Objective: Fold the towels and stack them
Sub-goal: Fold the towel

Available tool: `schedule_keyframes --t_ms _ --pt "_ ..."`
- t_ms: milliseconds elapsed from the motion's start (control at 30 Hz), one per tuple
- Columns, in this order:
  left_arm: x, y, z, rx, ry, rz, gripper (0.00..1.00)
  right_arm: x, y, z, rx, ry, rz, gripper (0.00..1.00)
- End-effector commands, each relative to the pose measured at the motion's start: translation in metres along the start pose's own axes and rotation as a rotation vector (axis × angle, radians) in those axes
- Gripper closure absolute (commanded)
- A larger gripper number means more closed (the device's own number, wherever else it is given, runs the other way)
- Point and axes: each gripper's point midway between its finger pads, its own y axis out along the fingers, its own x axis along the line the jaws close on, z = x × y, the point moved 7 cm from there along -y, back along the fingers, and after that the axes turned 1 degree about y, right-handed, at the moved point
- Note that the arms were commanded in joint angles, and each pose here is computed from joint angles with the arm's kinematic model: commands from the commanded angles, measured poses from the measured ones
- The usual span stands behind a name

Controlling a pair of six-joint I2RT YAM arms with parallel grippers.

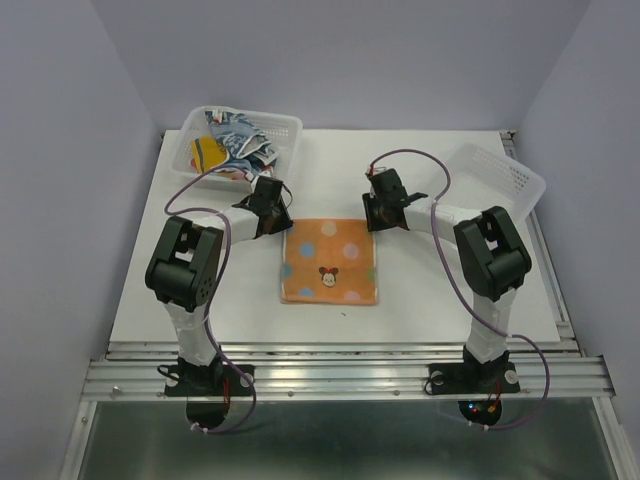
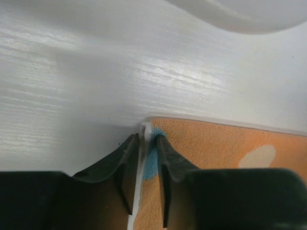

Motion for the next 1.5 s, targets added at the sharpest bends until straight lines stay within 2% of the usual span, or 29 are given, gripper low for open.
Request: schedule_keyframes --t_ms 0,33,67,200,533,867,967,1033,1167,1467 --pt "-0.005 0.004 -0.011 -0.024 0.004 0.0 0.71 0.003 -0.001 -0.024 -0.085 -0.008 -0.044 0.65" --pt "-0.005 0.006 -0.01 -0.016 0.006 0.003 0.77 0.005 -0.002 -0.024 -0.088 -0.012 -0.061 0.65" --pt "-0.004 0.007 -0.009 -0.013 0.009 0.002 0.77 0.005 -0.002 -0.025 -0.091 -0.014 -0.061 0.64" --pt "-0.005 0.011 -0.005 0.008 0.017 0.022 1.0 0.003 -0.005 -0.027 -0.098 0.013 -0.028 0.64" --pt "-0.002 -0.002 -0.003 -0.037 0.013 0.05 1.0 0.002 -0.013 -0.037 -0.147 0.016 -0.02 0.61" --pt "-0.002 -0.007 -0.006 -0.06 0.014 0.047 1.0 0.0 0.009 -0.023 -0.092 0.03 -0.007 0.61" --pt "-0.003 -0.009 -0.009 -0.071 0.016 0.055 1.0 0.002 0.012 -0.018 -0.072 0.024 -0.03 0.7" --pt "-0.005 -0.013 -0.013 -0.086 0.022 0.063 1.0 0.004 0.009 -0.017 -0.073 0.011 -0.052 0.82" --pt "-0.012 -0.023 -0.021 -0.119 0.025 0.111 1.0 0.006 -0.005 -0.016 -0.095 -0.005 -0.1 0.96" --pt "-0.011 -0.056 -0.01 -0.165 -0.006 0.228 1.0 0.015 -0.048 -0.013 -0.168 -0.014 -0.24 0.99"
